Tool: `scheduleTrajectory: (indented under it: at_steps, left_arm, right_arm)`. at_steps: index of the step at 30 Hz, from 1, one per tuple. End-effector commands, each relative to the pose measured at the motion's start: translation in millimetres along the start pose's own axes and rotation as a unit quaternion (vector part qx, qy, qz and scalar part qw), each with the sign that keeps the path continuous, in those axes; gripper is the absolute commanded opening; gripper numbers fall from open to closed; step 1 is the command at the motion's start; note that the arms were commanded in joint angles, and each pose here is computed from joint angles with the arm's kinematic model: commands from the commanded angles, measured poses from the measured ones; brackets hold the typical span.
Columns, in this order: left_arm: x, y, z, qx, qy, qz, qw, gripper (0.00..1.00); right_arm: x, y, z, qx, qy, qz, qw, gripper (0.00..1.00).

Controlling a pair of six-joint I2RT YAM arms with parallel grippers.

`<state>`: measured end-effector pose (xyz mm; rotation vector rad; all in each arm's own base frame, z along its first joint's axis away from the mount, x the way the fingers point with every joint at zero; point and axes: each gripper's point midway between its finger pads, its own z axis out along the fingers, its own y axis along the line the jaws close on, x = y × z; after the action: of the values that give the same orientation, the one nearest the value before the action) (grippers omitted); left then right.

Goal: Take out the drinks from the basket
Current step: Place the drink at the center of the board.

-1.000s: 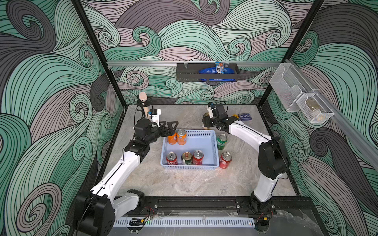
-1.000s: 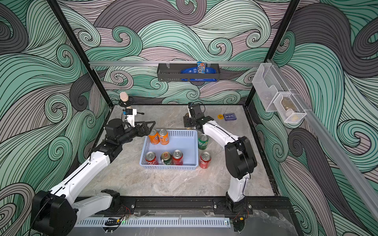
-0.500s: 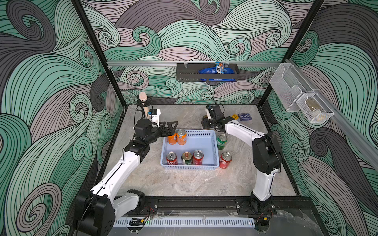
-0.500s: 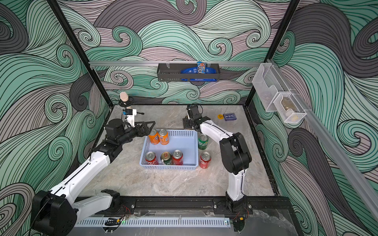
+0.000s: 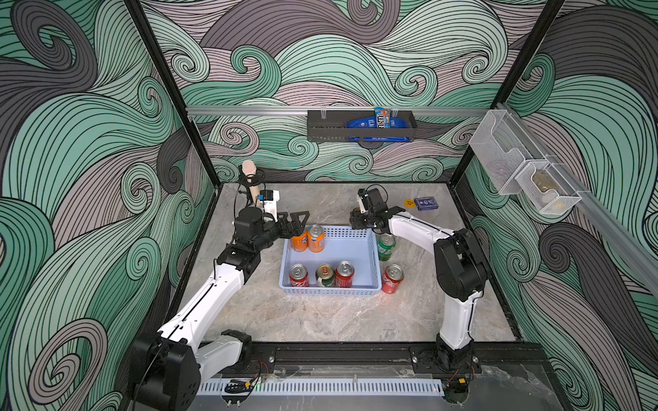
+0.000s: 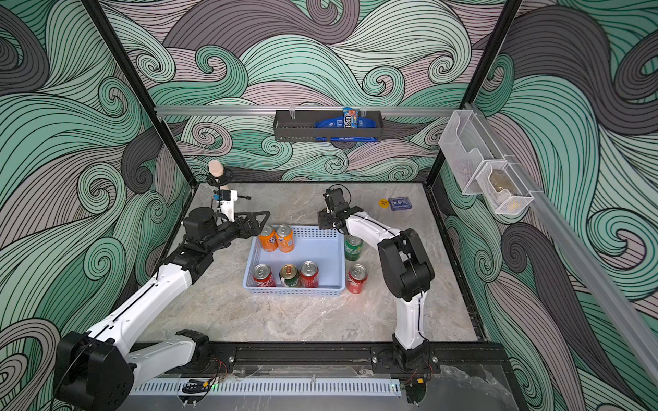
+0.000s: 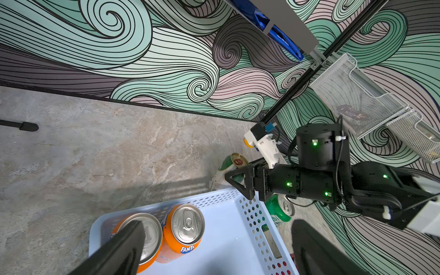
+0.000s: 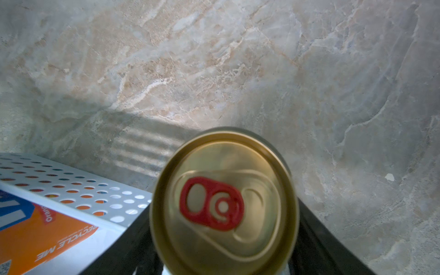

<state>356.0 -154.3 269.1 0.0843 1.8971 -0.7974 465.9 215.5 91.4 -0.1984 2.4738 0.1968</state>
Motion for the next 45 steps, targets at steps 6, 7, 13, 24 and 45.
scheduleTrajectory:
  at_steps: [6,7,13,24,45]
  left_arm:
    - [-3,0,-4,-0.001,-0.005,0.011,1.0,0.99]
    - [-3,0,-4,-0.001,-0.005,0.012,1.0,0.99]
    - [-3,0,-5,-0.002,-0.007,0.012,1.0,0.99]
    - [-7,8,-7,-0.028,-0.014,0.012,0.999,0.99]
    - [0,32,-47,-0.116,-0.04,0.006,0.992,0.99]
  right_arm:
    - [-19,12,-4,-0.01,-0.04,0.005,0.999,0.68]
    - [-20,12,-5,-0.011,-0.041,0.006,0.999,0.69]
    - [-17,12,-7,-0.009,-0.039,0.01,0.999,0.8]
    - [-34,10,-32,-0.007,-0.07,0.014,0.997,0.94]
    - [-34,73,-155,-0.185,-0.136,-0.061,0.971,0.96]
